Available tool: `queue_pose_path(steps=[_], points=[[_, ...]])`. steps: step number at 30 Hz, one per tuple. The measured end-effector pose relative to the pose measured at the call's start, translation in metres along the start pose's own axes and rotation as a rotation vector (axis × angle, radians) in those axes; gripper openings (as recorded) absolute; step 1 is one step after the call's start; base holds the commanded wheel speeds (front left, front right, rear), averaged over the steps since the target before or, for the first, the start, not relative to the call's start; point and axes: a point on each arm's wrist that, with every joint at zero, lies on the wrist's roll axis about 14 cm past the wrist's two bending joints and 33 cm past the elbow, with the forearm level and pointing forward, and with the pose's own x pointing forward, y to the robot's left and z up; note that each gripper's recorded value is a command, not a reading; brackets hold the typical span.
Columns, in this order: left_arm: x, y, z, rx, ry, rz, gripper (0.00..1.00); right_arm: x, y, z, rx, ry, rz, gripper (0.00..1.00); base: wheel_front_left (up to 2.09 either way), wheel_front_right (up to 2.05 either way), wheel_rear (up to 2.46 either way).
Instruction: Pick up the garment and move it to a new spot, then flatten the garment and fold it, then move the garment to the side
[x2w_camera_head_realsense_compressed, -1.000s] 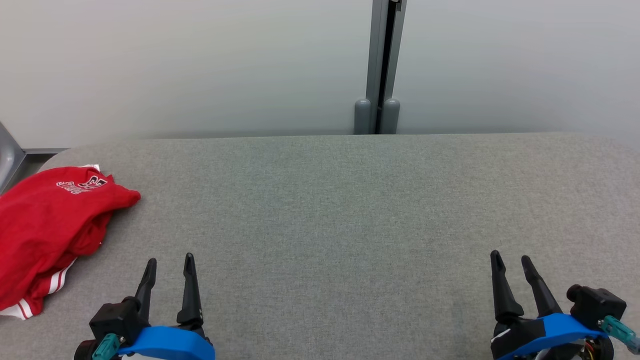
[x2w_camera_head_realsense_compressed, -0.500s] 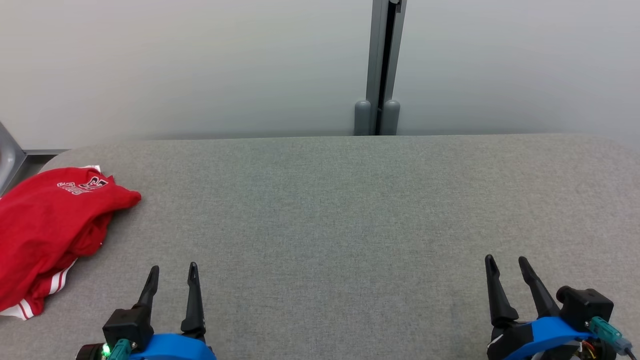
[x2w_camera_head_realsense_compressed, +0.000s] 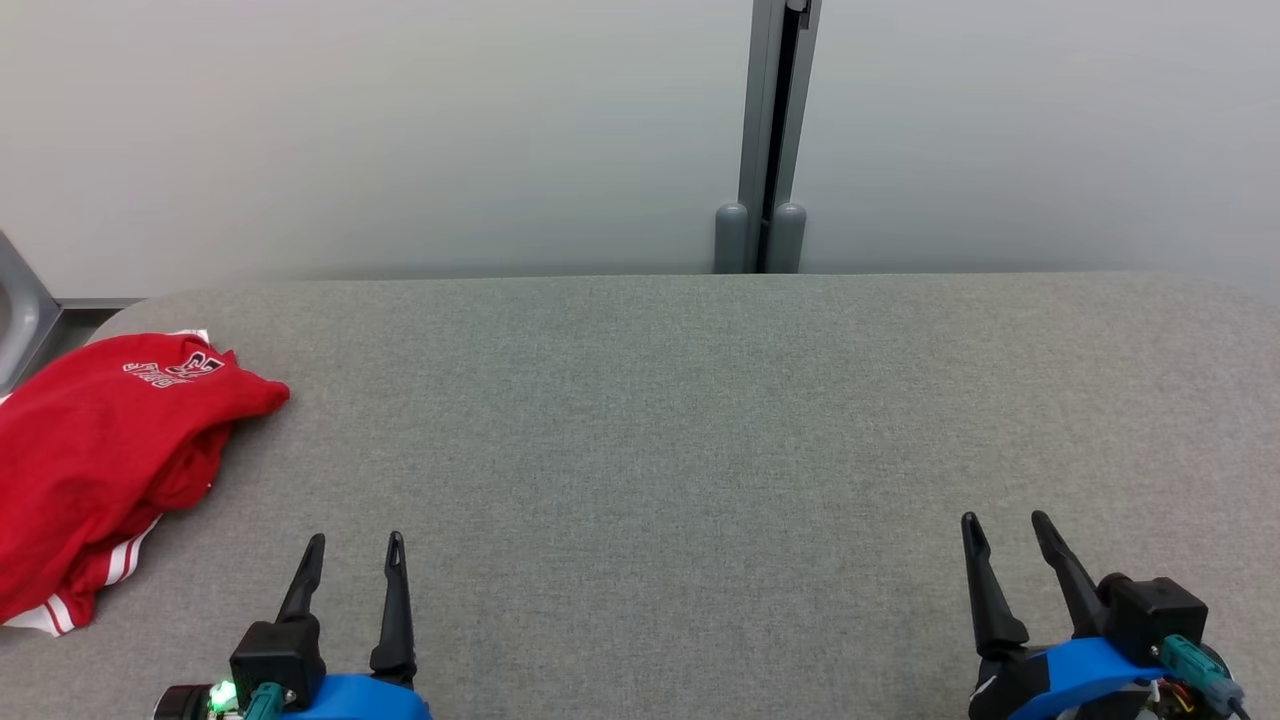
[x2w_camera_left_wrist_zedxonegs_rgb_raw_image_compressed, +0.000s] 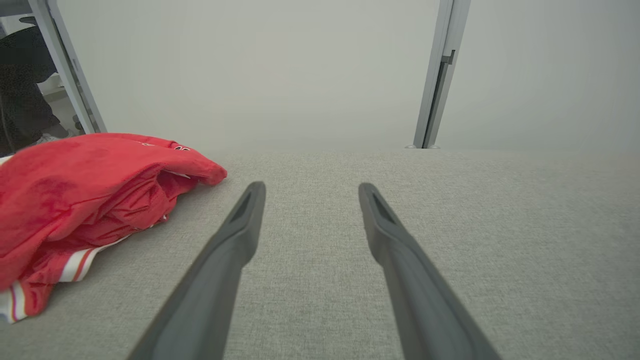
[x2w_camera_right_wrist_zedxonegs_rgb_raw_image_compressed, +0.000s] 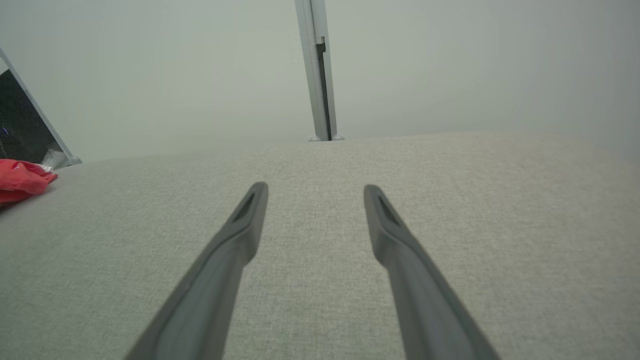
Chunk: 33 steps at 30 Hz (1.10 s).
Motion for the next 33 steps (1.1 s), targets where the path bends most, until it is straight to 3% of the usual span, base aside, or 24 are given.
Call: queue_pose_path(steps=[18,24,33], points=[[-0.008,0.013,0.004,0.006,-0.015,0.043,1.00,0.007,0.014,0.000,-0.023,-0.004,0.045,1.00,0.00,0.00,0.00],[-0.030,0.043,0.011,0.005,-0.044,0.144,1.00,0.021,0.044,0.004,-0.035,-0.012,0.135,1.00,0.00,0.00,0.00],[-0.084,0.102,0.016,0.002,-0.075,0.350,1.00,0.043,0.120,-0.005,-0.039,0.016,0.343,1.00,0.00,0.00,0.00]])
